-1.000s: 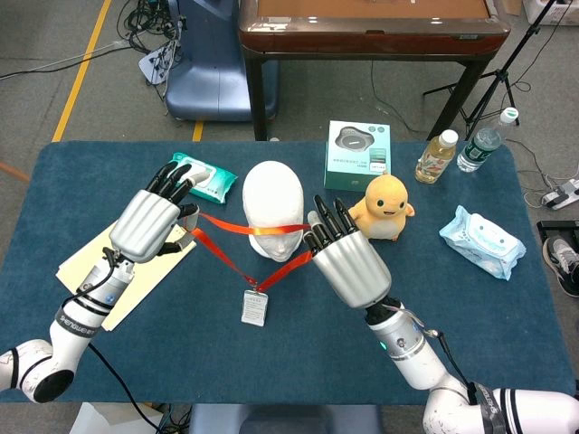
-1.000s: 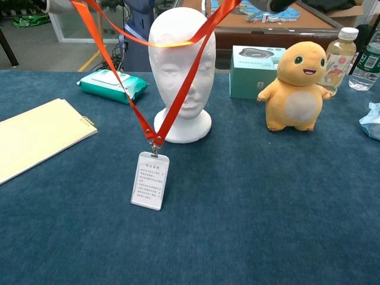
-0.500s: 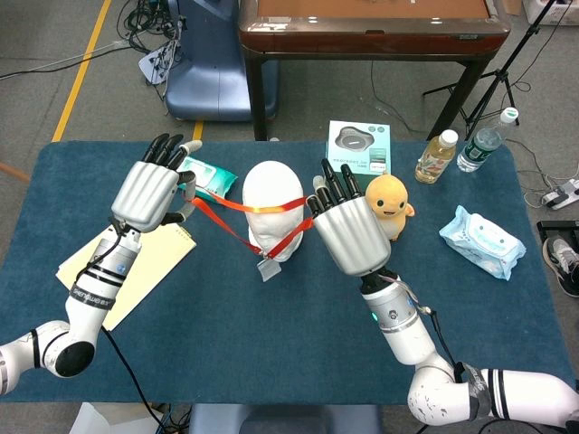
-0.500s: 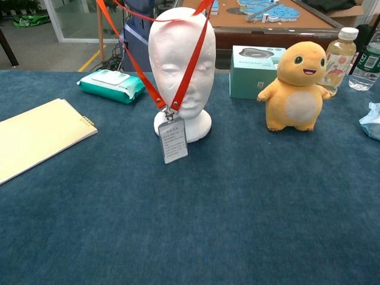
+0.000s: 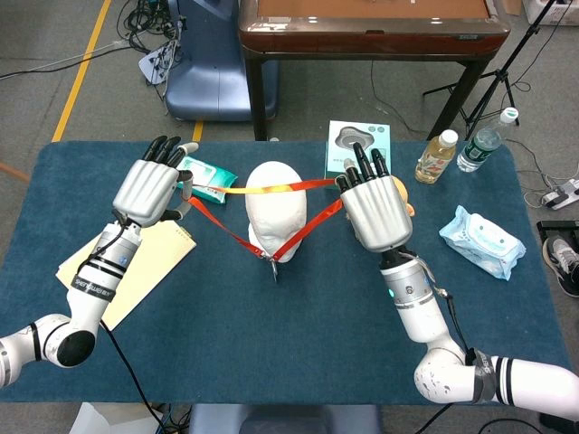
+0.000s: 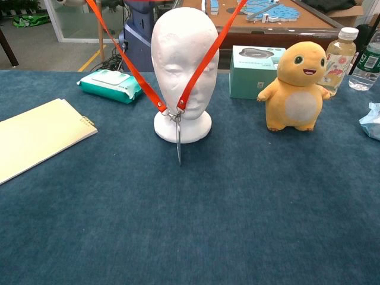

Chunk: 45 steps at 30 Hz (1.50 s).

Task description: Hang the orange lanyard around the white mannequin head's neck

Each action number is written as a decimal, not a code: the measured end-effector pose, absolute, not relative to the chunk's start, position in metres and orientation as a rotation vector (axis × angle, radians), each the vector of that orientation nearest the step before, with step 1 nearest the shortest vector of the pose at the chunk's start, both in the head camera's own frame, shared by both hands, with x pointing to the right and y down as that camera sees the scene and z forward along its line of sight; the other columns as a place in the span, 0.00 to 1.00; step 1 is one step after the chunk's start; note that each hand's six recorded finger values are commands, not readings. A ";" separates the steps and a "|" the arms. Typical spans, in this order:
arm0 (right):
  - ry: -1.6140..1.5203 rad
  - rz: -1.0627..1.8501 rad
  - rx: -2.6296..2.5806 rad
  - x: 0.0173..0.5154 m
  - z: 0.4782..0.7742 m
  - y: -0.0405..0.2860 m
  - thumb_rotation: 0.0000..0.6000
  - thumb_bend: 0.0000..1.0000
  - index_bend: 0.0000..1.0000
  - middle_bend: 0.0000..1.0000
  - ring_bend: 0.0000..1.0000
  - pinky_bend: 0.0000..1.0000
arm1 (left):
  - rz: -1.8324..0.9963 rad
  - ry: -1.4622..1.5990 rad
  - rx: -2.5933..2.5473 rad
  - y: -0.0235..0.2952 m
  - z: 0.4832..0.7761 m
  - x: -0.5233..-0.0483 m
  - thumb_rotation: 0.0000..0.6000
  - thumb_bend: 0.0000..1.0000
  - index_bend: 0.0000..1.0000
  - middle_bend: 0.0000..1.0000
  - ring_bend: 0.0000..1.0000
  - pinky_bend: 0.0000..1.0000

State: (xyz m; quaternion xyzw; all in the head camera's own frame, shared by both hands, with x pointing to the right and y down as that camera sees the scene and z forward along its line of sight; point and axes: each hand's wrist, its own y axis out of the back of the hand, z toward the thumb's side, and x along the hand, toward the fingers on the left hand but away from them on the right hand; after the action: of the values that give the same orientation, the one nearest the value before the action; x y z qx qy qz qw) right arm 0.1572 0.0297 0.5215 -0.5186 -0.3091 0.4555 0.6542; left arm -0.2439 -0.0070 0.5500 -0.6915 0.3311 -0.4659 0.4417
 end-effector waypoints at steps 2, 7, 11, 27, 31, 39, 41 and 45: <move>-0.703 1.044 -1.176 0.160 0.524 0.025 1.00 0.45 0.66 0.36 0.15 0.23 | -1.168 0.821 -1.718 -0.009 0.552 -0.244 1.00 0.32 0.63 0.13 0.04 0.01; -0.705 1.076 -1.183 0.166 0.530 0.018 1.00 0.45 0.66 0.36 0.15 0.22 | -1.207 0.818 -1.724 -0.014 0.559 -0.245 1.00 0.32 0.63 0.13 0.04 0.00; -0.715 1.091 -1.223 0.172 0.535 0.018 1.00 0.45 0.66 0.36 0.15 0.22 | -1.220 0.825 -1.728 -0.015 0.558 -0.247 1.00 0.32 0.63 0.13 0.04 0.00; -0.663 1.150 -1.225 0.179 0.561 0.014 1.00 0.45 0.66 0.36 0.14 0.20 | -1.280 0.786 -1.737 -0.017 0.572 -0.246 1.00 0.32 0.63 0.13 0.04 0.00; -0.663 1.162 -1.225 0.178 0.564 0.012 1.00 0.45 0.66 0.36 0.14 0.20 | -1.287 0.781 -1.728 -0.019 0.574 -0.245 1.00 0.31 0.63 0.13 0.04 0.00; -0.666 1.188 -1.223 0.177 0.569 0.008 1.00 0.45 0.66 0.36 0.14 0.20 | -1.294 0.794 -1.722 -0.025 0.578 -0.241 1.00 0.31 0.63 0.13 0.04 0.00; -0.672 1.190 -1.220 0.176 0.569 0.006 1.00 0.45 0.66 0.36 0.14 0.20 | -1.297 0.802 -1.720 -0.027 0.578 -0.241 1.00 0.31 0.63 0.13 0.04 0.00; -0.680 1.193 -1.216 0.177 0.569 0.003 1.00 0.45 0.66 0.36 0.14 0.19 | -1.301 0.828 -1.715 -0.032 0.579 -0.241 1.00 0.31 0.62 0.13 0.04 0.00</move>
State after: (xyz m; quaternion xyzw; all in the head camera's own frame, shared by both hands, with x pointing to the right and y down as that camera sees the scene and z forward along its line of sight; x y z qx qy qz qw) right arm 0.1767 0.0035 0.5688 -0.5262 -0.2944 0.5165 0.6080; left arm -0.2414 -0.0321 0.5790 -0.6797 0.3282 -0.5157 0.4055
